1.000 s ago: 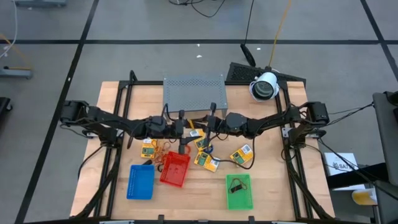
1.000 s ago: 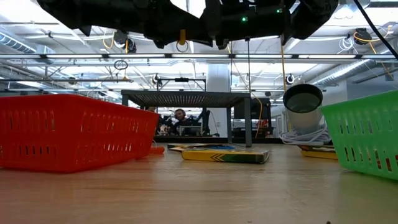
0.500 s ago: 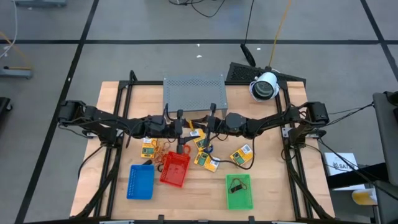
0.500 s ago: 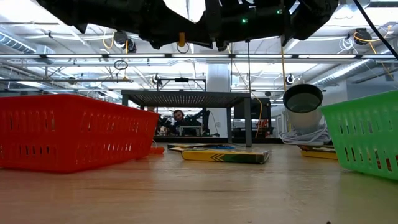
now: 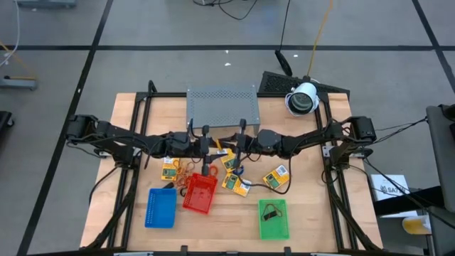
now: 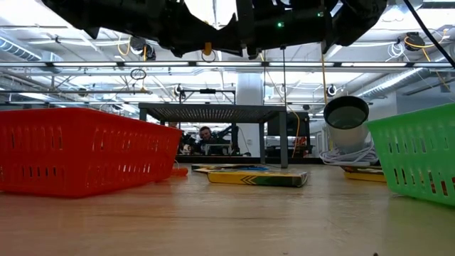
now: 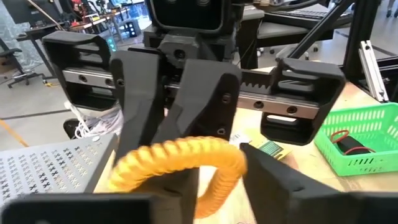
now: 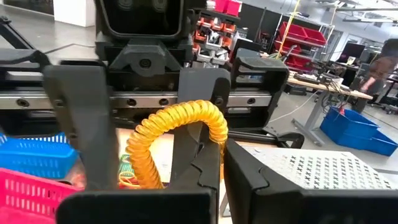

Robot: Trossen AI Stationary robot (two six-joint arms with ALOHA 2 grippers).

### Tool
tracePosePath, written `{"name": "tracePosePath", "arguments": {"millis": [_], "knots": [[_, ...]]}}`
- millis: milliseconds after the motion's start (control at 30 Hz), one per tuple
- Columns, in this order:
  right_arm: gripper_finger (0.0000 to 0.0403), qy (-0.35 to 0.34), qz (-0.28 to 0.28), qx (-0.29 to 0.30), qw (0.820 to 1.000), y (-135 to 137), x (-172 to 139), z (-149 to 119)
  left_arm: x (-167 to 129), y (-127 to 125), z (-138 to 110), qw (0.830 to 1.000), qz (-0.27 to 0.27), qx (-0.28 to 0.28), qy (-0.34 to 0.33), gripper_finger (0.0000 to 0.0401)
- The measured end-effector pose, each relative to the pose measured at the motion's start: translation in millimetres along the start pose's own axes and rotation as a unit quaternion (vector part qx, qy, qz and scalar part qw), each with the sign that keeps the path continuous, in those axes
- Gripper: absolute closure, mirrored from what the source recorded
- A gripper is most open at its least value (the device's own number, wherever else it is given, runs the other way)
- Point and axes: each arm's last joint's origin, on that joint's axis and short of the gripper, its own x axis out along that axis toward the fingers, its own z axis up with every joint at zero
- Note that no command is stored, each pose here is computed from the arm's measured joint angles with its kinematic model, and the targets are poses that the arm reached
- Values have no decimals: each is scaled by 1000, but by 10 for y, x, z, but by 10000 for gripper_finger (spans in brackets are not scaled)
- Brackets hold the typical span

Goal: Pick & Place Office Desk Supplies
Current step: Put the yellow spring keychain into the blue basket

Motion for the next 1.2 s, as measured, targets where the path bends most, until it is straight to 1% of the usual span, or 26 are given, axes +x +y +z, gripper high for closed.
{"name": "tracePosePath", "arguments": {"millis": [133, 200, 233, 367, 433, 500, 633, 867, 967, 1067, 1200], "knots": [[403, 1, 3, 0, 1000, 6, -1, -3, 0, 3, -2, 1000, 3, 2, 1, 361], [403, 1, 5, 0, 1000, 8, -1, -3, 0, 5, -2, 1000, 5, 2, 2, 383], [403, 1, 5, 0, 1000, 11, -1, -2, 0, 6, -1, 1000, 6, 2, 1, 385], [403, 1, 4, 1, 1000, 18, -2, -1, 0, 7, 2, 1000, 8, 1, 0, 369], [401, 1, 3, 7, 1000, 17, -2, -1, 0, 7, 2, 1000, 8, 1, 0, 373], [395, 2, 2, 9, 1000, 17, -2, -1, 0, 7, 2, 1000, 8, 0, 0, 386], [372, 2, 2, 14, 1000, 16, -2, -1, 0, 7, 1, 1000, 8, 0, 0, 384], [311, 2, -2, 26, 1000, 10, -3, 0, -4, 10, 1, 1000, 13, 0, 1, 388], [290, 0, -4, 29, 1000, 8, -3, 6, -33, 17, 24, 1000, 13, 0, 1, 388], [277, -1, -4, 40, 999, 7, -4, 8, -87, 27, 53, 1000, 13, 1, 8, 389], [271, 2, 0, 52, 999, -1, -24, 43, -173, 45, 101, 1000, 14, 2, 15, 389]]}}
